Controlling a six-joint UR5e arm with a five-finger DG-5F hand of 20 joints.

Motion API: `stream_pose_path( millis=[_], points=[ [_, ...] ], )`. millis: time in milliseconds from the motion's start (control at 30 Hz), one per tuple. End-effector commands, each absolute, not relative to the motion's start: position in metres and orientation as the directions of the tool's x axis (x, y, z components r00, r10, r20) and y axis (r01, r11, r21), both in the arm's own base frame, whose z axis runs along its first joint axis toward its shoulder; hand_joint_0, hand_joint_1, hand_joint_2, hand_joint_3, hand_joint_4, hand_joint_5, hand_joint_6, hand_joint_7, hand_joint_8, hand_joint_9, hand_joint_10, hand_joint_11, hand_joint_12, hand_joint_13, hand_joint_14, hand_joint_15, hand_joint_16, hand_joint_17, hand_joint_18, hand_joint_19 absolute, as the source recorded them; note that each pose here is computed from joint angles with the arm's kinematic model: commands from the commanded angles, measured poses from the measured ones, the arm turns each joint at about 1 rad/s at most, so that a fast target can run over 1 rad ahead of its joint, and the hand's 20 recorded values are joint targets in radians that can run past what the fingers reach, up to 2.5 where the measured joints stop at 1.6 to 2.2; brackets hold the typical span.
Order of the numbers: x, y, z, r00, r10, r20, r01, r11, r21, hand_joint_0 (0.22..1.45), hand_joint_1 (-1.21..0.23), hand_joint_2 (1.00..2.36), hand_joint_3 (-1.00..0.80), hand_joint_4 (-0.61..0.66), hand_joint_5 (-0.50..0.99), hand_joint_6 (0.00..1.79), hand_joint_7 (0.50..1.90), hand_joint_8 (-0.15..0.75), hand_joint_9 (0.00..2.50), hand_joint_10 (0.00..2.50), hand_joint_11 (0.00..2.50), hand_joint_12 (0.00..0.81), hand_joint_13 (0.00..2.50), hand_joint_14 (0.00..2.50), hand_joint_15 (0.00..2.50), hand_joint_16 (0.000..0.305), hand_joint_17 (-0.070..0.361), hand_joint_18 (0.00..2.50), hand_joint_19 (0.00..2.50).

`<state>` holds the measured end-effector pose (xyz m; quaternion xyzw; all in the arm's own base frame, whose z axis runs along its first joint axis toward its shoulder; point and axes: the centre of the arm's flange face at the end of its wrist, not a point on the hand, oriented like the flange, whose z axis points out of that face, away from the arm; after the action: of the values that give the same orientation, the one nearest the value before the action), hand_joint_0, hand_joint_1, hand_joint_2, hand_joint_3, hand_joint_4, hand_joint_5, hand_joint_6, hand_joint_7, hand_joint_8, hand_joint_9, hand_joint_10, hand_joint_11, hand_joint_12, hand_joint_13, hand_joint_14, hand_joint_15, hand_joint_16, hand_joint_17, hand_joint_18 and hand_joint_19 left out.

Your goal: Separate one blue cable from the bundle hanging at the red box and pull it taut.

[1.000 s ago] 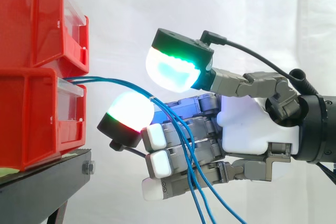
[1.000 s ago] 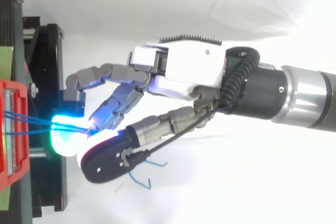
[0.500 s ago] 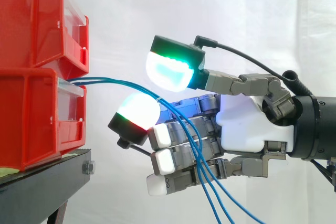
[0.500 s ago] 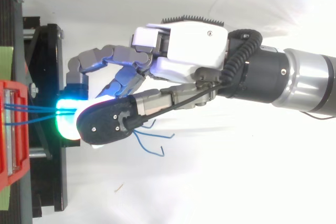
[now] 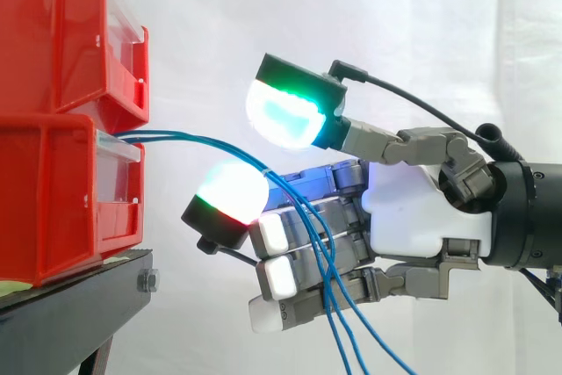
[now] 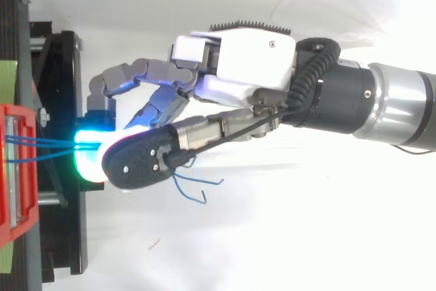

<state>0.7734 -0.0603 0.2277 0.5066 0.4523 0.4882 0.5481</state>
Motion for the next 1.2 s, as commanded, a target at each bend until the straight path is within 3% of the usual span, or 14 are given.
stream_pose_path(
  millis=[0, 67, 133, 300, 567, 733, 800, 967, 1167],
  points=[
    [0.7731, -0.0604, 0.2278, 0.115, 0.993, -0.015, -0.074, 0.024, 0.997, 0.62, -0.37, 1.00, -0.46, 0.16, -0.13, 0.55, 1.25, 0.333, 1.02, 0.02, 0.75, 0.348, 1.09, 0.02, 0.59, 0.027, 0.061, 0.74, 0.38],
    [0.7732, -0.0604, 0.2267, 0.116, 0.993, -0.022, -0.071, 0.030, 0.997, 0.66, -0.43, 1.01, -0.33, 0.15, -0.12, 0.54, 1.27, 0.334, 1.04, 0.02, 0.75, 0.349, 1.10, 0.02, 0.59, 0.027, 0.061, 0.75, 0.38],
    [0.7735, -0.0606, 0.2283, 0.119, 0.993, -0.026, -0.077, 0.035, 0.996, 0.71, -0.53, 1.02, -0.08, 0.15, -0.11, 0.52, 1.28, 0.330, 1.05, 0.02, 0.75, 0.351, 1.10, 0.02, 0.59, 0.027, 0.060, 0.74, 0.39],
    [0.7738, -0.0605, 0.2273, 0.119, 0.992, -0.043, -0.075, 0.052, 0.996, 0.75, -0.64, 1.02, 0.04, 0.14, -0.11, 0.52, 1.30, 0.323, 1.06, 0.02, 0.76, 0.348, 1.10, 0.02, 0.60, 0.026, 0.059, 0.73, 0.43],
    [0.7737, -0.0605, 0.2285, 0.119, 0.992, -0.046, -0.076, 0.055, 0.996, 0.75, -0.77, 1.02, -0.14, 0.14, -0.16, 0.63, 1.15, 0.306, 0.99, 0.02, 0.78, 0.345, 1.08, 0.02, 0.60, 0.026, 0.058, 0.74, 0.41],
    [0.7739, -0.0559, 0.2283, 0.115, 0.992, -0.057, -0.073, 0.065, 0.995, 0.71, -0.82, 1.01, -0.42, 0.18, -0.21, 0.81, 0.93, 0.306, 0.96, 0.02, 0.80, 0.345, 1.07, 0.02, 0.61, 0.026, 0.058, 0.76, 0.38],
    [0.7740, -0.0560, 0.2285, 0.117, 0.992, -0.056, -0.075, 0.065, 0.995, 0.68, -0.79, 1.00, -0.50, 0.17, -0.21, 0.83, 0.93, 0.312, 0.97, 0.02, 0.81, 0.342, 1.07, 0.02, 0.61, 0.026, 0.058, 0.76, 0.39],
    [0.7744, -0.0546, 0.2292, 0.114, 0.991, -0.062, -0.076, 0.071, 0.995, 0.58, -0.66, 1.00, -0.50, 0.17, -0.17, 0.83, 1.00, 0.329, 1.01, 0.02, 0.82, 0.350, 1.08, 0.02, 0.62, 0.027, 0.060, 0.77, 0.41],
    [0.7740, -0.0544, 0.2283, 0.111, 0.992, -0.064, -0.073, 0.073, 0.995, 0.59, -0.46, 1.00, -0.50, 0.16, -0.16, 0.81, 1.03, 0.332, 1.07, 0.02, 0.82, 0.355, 1.11, 0.02, 0.62, 0.027, 0.061, 0.78, 0.43]
  ],
)
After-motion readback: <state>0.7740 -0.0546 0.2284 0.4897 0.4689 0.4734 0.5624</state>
